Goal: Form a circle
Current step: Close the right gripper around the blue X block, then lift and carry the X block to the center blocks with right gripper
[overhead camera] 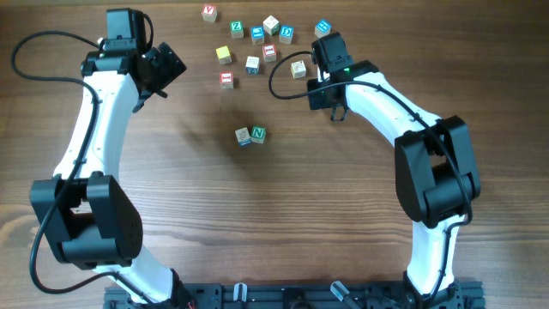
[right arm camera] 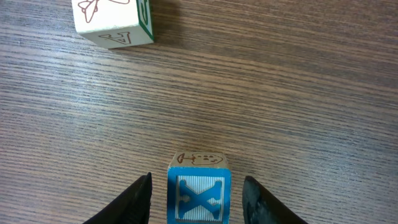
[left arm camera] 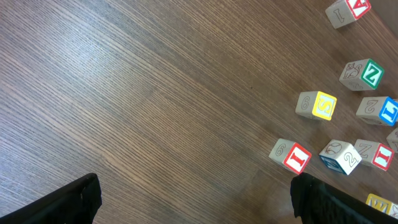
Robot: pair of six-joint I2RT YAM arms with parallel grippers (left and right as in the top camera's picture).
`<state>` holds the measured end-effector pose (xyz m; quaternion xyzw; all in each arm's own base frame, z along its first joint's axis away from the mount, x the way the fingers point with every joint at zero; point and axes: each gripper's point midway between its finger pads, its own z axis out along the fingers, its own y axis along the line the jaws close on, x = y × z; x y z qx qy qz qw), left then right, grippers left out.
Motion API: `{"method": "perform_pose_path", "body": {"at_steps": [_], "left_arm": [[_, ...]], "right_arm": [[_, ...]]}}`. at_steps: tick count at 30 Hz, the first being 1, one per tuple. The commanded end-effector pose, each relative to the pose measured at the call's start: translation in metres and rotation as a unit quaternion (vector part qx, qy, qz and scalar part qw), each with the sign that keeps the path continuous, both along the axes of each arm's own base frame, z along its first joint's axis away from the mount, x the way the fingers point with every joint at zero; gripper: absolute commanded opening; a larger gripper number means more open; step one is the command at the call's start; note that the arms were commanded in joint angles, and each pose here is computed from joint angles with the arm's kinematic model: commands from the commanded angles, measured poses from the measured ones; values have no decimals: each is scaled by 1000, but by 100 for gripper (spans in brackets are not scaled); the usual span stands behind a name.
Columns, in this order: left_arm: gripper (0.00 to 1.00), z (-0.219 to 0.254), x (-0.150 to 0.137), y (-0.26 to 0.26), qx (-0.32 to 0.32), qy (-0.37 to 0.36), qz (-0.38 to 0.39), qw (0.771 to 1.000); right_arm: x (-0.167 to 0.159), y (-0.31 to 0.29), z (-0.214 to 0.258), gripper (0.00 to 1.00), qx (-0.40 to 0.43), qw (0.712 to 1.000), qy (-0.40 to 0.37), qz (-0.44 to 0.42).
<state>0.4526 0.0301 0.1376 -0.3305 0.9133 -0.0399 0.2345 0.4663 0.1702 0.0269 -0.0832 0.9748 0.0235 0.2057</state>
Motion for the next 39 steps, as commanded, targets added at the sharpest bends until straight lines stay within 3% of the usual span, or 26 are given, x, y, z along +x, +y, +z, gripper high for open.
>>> {"method": "perform_pose_path", "body": {"at_steps": [1, 4, 9, 14, 18, 29, 33, 39], "left_arm": [[100, 6, 2, 4, 10, -8, -1, 1000], [100, 6, 2, 4, 10, -8, -1, 1000], [100, 6, 2, 4, 10, -8, -1, 1000], [100, 6, 2, 4, 10, -8, -1, 1000], [100, 6, 2, 4, 10, -8, -1, 1000], [100, 6, 2, 4, 10, -8, -1, 1000], [100, 6, 2, 4, 10, -8, -1, 1000], [100, 6, 2, 4, 10, -8, -1, 1000]], "right_arm": [[-4, 2, -10, 46, -1, 1000, 12, 5], [-7, 1, -12, 39, -4, 1000, 19, 5], [-9, 0, -12, 40, -5, 1000, 22, 5], [-9, 0, -13, 33, -6, 1000, 23, 5], [-10, 0, -13, 45, -6, 1000, 25, 5], [-13, -1, -14, 36, -8, 999, 31, 5], [-12, -1, -14, 44, -8, 1000, 30, 5], [-12, -1, -13, 33, -8, 1000, 29, 5]]}}
